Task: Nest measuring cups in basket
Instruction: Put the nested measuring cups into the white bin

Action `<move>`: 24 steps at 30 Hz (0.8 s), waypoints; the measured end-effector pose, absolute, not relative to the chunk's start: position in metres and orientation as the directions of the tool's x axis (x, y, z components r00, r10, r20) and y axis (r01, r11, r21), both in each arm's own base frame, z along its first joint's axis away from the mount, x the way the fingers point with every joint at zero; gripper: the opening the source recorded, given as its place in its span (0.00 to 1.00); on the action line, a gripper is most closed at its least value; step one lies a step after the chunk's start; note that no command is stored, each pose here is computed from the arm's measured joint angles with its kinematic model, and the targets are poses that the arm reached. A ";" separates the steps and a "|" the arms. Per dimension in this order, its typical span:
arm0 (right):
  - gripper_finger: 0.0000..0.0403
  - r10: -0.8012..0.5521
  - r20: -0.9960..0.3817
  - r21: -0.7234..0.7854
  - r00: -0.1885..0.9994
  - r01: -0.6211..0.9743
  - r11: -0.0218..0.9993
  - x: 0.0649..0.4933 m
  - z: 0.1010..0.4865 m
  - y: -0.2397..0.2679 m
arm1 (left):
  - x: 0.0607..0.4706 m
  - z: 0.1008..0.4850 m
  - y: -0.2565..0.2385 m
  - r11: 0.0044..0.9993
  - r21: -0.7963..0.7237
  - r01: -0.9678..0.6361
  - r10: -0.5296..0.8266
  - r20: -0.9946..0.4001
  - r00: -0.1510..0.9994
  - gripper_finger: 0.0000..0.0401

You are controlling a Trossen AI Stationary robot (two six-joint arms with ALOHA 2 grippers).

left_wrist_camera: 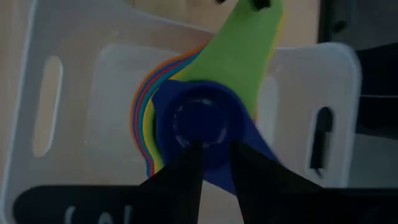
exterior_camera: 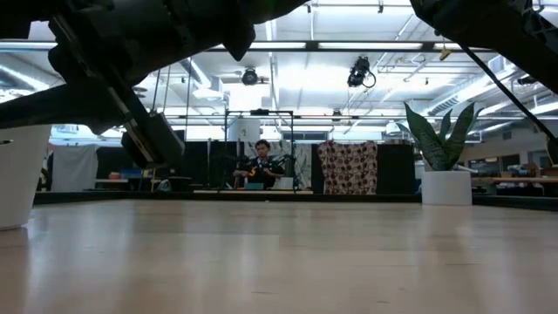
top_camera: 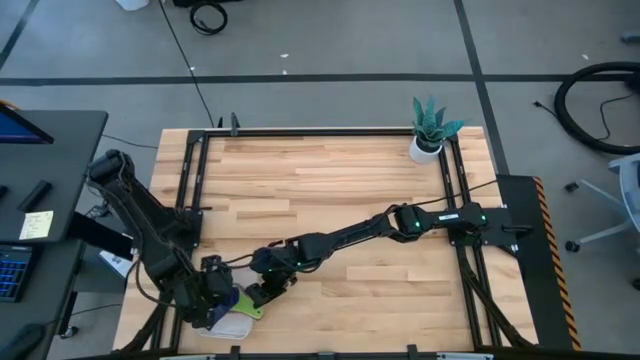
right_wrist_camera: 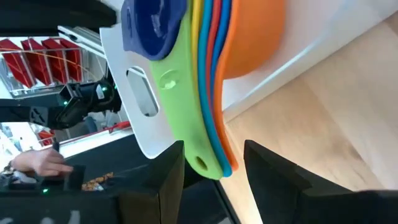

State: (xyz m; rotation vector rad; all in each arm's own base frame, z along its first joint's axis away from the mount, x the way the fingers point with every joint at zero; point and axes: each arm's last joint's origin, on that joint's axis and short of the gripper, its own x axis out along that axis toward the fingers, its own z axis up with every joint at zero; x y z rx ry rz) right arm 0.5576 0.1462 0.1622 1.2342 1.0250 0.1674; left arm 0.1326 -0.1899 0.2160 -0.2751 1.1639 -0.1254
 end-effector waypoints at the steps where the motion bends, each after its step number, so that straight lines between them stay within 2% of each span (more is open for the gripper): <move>1: 0.43 0.606 -0.555 0.831 0.570 0.404 0.381 0.558 0.162 0.146 | 0.132 0.219 -0.189 0.956 -0.290 -0.045 -0.249 -0.882 0.399 0.21; 6: 0.43 0.584 -0.564 0.826 0.584 0.410 0.387 0.558 0.162 0.145 | 0.127 0.226 -0.187 0.915 -0.391 -0.100 -0.339 -0.879 0.335 0.21; 11: 0.43 0.580 -0.565 0.825 0.588 0.401 0.398 0.558 0.162 0.145 | 0.123 0.224 -0.191 0.899 -0.422 -0.117 -0.383 -0.887 0.259 0.21; 24: 0.43 0.576 -0.552 0.833 0.603 0.379 0.403 0.559 0.163 0.145 | 0.125 0.202 -0.193 0.948 -0.272 -0.166 -0.245 -0.956 0.164 0.21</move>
